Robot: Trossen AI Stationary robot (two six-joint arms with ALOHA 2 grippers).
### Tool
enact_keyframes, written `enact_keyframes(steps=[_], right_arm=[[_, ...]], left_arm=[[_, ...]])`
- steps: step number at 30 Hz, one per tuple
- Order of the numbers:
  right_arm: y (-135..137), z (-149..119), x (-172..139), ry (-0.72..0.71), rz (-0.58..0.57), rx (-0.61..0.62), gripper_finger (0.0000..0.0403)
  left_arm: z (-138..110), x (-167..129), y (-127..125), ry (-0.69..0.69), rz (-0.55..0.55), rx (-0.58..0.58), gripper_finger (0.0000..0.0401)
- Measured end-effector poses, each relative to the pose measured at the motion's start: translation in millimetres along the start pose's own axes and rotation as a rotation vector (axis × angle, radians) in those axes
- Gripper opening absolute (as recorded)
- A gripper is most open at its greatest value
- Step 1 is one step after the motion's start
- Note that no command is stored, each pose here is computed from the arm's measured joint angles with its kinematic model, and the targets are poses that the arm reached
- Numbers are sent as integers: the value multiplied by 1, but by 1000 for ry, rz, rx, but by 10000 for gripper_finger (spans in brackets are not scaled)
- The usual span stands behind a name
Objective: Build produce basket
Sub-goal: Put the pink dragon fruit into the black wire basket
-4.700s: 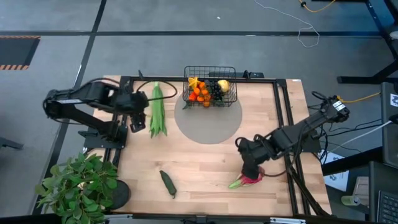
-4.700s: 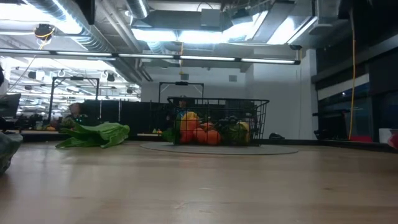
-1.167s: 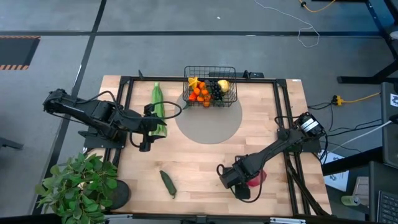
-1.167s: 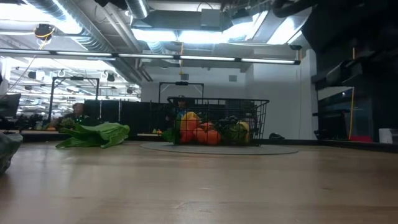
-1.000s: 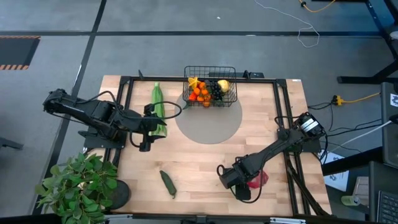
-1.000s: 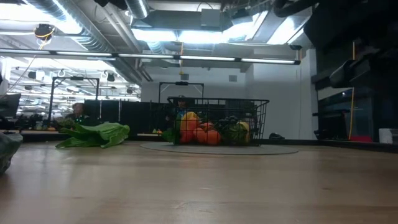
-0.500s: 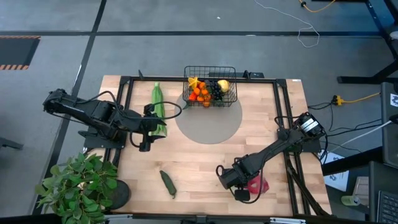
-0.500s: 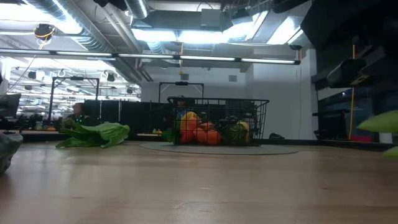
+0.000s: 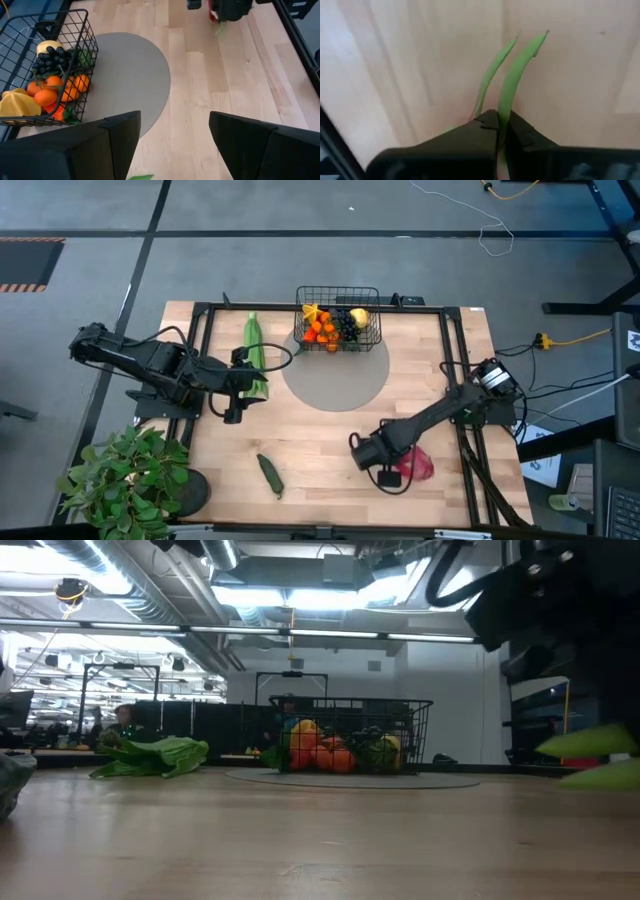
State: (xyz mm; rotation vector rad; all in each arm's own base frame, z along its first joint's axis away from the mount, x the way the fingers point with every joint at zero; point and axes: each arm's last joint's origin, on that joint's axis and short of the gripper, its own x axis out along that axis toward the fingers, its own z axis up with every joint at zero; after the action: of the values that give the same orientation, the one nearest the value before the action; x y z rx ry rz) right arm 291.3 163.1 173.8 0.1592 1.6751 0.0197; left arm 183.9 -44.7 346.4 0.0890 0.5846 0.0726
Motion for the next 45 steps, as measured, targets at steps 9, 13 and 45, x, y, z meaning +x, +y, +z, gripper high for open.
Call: enact_keyframes(steps=[9, 13, 45], right_arm=[[-24, 14, -37, 18, -106, 31, 0], [-24, 24, -76, -87, -202, -93, 0], [-233, 71, -262, -704, -633, 252, 0]], left_arm=[[0, 0, 0, 1, 0, 1, 226], [0, 0, 0, 1, 0, 1, 226], [0, 0, 0, 1, 0, 10, 226]])
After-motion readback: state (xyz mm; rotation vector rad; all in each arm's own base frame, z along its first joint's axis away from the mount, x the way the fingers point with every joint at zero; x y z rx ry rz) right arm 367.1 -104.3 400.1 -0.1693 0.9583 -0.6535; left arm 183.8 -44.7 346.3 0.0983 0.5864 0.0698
